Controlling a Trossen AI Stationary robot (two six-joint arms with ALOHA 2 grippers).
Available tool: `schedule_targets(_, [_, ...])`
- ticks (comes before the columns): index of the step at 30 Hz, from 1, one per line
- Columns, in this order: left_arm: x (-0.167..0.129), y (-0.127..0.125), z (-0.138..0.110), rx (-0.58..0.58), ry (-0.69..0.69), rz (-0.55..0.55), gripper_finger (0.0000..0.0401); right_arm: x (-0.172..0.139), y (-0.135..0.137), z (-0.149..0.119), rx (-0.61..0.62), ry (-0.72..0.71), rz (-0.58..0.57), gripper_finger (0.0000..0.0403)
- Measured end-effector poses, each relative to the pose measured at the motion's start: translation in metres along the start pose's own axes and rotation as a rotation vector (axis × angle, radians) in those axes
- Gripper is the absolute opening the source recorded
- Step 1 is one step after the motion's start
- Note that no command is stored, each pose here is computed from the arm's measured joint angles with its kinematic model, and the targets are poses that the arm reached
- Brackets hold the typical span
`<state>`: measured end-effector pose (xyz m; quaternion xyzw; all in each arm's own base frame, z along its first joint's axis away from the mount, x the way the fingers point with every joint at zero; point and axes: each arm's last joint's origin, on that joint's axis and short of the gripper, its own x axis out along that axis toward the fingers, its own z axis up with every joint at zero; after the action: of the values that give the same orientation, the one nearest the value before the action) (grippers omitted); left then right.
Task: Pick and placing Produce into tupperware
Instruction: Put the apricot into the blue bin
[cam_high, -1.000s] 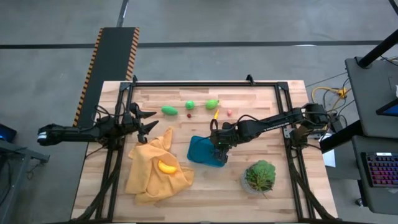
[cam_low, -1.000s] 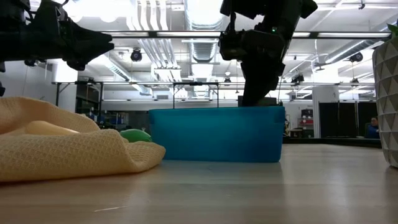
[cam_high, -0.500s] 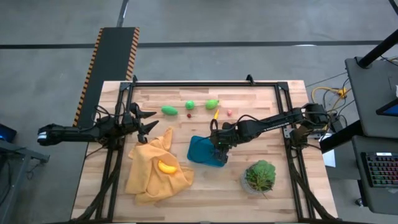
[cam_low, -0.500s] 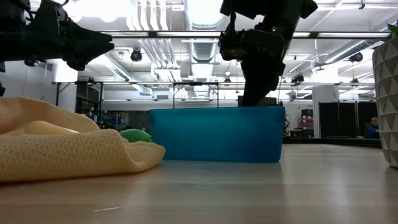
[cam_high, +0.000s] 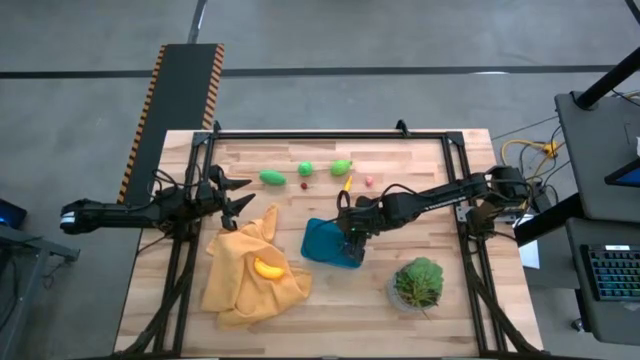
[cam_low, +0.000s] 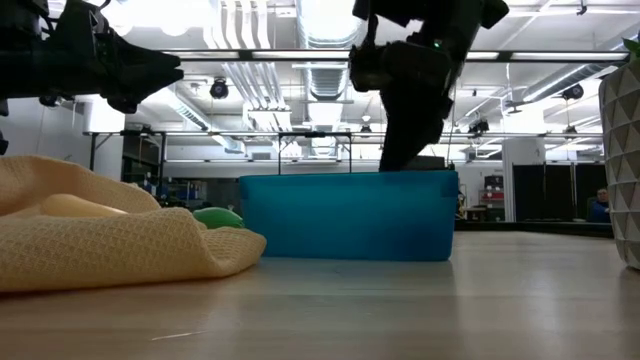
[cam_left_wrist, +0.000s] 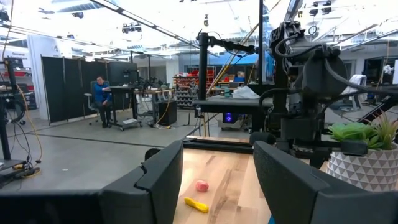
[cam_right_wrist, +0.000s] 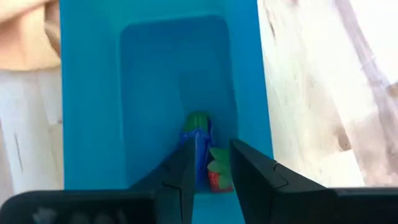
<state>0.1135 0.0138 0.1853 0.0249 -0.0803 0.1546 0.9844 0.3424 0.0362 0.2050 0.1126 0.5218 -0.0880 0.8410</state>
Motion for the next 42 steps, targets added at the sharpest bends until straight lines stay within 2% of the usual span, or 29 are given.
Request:
schedule_targets(9, [0.000, 0.000, 0.000, 0.000, 0.000, 0.001, 0.0183, -0.032, 0.003, 0.022, -0.185, -0.122, 0.023, 0.0088])
schedule_targets(12, [0.000, 0.000, 0.000, 0.000, -0.001, 0.000, 0.0183, -0.043, 0.003, 0.027, -0.232, -0.166, 0.012, 0.0099])
schedule_targets(18, [0.000, 0.000, 0.000, 0.001, 0.003, 0.000, 0.0183, -0.051, 0.004, 0.033, -0.291, -0.195, -0.008, 0.0176])
schedule_targets(21, [0.000, 0.000, 0.000, 0.002, 0.003, 0.000, 0.0183, -0.051, -0.003, 0.034, -0.296, -0.206, -0.152, 0.0220])
schedule_targets(23, [0.000, 0.000, -0.001, 0.003, 0.006, 0.000, 0.0183, -0.051, -0.014, 0.035, -0.258, -0.205, -0.310, 0.0242])
schedule_targets(25, [0.000, 0.000, 0.000, 0.002, 0.004, 0.000, 0.0183, -0.051, -0.025, 0.035, -0.219, -0.193, -0.419, 0.0257])
schedule_targets(29, [0.000, 0.000, -0.001, 0.002, 0.005, 0.000, 0.0183, -0.051, -0.052, 0.039, -0.133, -0.161, -0.476, 0.0272])
schedule_targets(36, [0.000, 0.000, -0.001, 0.003, 0.005, 0.000, 0.0183, -0.052, -0.106, 0.047, 0.089, -0.145, -0.469, 0.0267])
schedule_targets(42, [0.000, 0.000, 0.000, 0.002, 0.005, 0.000, 0.0183, -0.051, -0.145, 0.046, 0.267, -0.119, -0.362, 0.0258])
